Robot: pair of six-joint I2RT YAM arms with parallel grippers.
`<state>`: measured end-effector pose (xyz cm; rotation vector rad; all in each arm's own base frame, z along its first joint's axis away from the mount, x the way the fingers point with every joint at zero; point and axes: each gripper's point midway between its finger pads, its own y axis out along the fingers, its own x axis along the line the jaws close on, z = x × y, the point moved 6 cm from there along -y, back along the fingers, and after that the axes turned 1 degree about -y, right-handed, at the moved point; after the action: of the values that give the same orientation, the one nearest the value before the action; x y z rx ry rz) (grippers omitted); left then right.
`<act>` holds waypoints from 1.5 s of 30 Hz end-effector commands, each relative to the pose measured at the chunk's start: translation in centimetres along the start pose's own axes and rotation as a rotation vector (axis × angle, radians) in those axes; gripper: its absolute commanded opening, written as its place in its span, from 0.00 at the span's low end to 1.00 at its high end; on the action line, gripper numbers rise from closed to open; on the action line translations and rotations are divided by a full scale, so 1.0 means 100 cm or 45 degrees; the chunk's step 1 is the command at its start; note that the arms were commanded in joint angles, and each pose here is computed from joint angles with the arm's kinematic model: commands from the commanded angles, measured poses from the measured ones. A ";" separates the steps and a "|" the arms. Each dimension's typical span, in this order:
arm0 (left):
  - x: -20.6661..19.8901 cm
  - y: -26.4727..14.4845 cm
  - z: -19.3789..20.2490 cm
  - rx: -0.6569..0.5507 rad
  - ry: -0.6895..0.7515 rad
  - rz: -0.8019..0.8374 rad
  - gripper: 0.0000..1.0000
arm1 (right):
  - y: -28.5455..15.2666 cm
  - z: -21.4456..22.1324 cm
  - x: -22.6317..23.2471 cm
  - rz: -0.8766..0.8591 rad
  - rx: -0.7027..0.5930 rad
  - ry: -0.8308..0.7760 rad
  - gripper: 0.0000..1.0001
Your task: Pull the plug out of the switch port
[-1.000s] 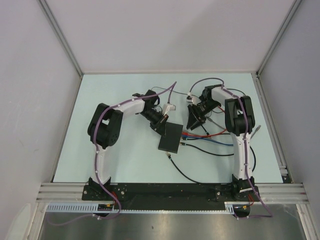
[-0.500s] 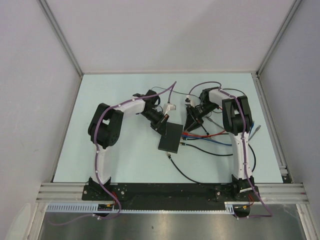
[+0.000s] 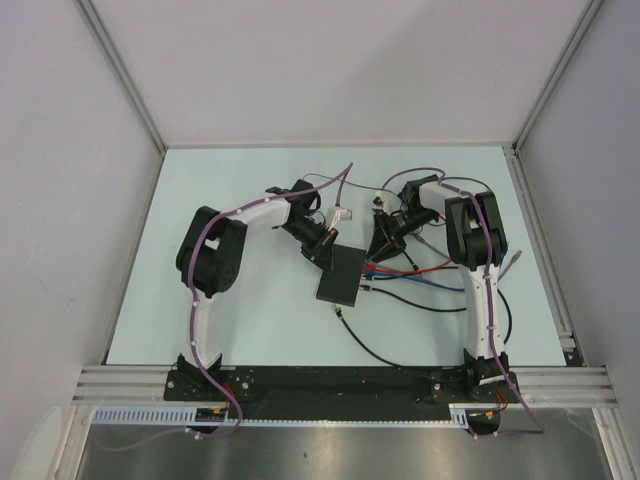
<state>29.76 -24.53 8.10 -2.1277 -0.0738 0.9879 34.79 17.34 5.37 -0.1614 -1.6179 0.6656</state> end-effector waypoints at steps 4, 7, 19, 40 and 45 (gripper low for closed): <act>0.018 0.008 0.000 0.026 0.050 -0.101 0.07 | 0.008 -0.015 -0.046 0.301 -0.091 -0.163 0.45; 0.018 0.008 0.000 0.024 0.047 -0.100 0.07 | 0.007 -0.015 -0.047 0.319 -0.096 -0.148 0.45; 0.018 0.009 0.000 0.028 0.047 -0.102 0.07 | 0.001 -0.022 -0.060 0.504 -0.160 -0.076 0.49; 0.018 0.009 -0.001 0.032 0.051 -0.111 0.07 | 0.017 -0.009 -0.052 0.270 -0.008 -0.127 0.39; 0.018 0.009 -0.001 0.033 0.051 -0.114 0.07 | 0.018 0.005 -0.050 0.215 0.058 -0.121 0.40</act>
<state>29.79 -24.67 8.12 -2.1256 -0.0808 0.9856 35.91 17.87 5.28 -0.2069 -1.6725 0.6406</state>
